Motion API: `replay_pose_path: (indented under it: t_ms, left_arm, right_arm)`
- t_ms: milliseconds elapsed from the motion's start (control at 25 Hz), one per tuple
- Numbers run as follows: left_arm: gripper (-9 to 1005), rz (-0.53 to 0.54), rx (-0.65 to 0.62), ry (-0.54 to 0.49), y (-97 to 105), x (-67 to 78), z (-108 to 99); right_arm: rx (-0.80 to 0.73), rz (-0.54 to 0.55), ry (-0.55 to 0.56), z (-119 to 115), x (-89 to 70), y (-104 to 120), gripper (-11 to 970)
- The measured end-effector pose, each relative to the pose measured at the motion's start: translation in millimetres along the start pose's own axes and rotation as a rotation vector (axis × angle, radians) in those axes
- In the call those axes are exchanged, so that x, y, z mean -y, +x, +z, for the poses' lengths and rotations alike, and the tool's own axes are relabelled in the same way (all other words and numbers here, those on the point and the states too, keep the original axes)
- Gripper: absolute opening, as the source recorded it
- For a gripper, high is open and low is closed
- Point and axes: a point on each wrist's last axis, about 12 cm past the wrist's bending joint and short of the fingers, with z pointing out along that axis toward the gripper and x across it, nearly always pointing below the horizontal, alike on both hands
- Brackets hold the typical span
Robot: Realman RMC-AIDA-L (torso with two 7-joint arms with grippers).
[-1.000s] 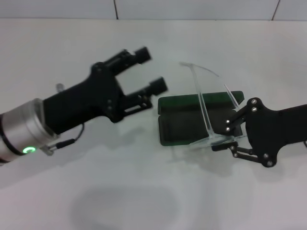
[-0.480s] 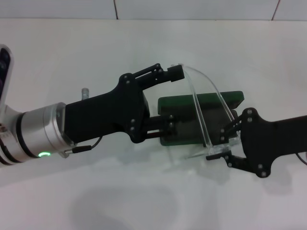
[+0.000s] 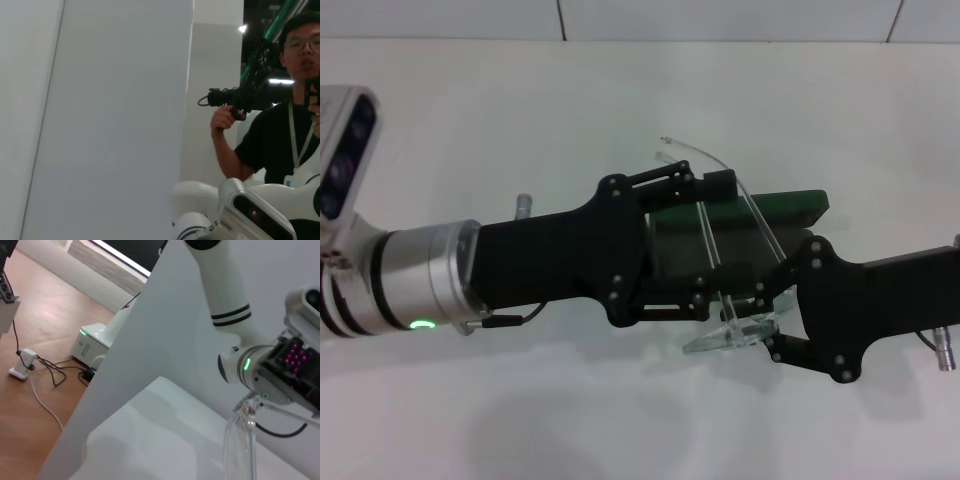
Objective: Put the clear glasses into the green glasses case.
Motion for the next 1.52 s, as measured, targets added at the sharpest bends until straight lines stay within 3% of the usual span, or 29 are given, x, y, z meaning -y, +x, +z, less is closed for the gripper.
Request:
replay_pose_path:
  t_ms: [760,1520]
  left_arm:
    - [798,-0.113,-0.095,0.007,4,-6.9,6]
    - [797,-0.149,-0.085,0.048,3,-2.2,6]
  right_arm:
    - [0.067,-0.106,0.025,5,-1.3,-7,126]
    - [0.095,-0.103,0.017,-2,-13.2,-10,126]
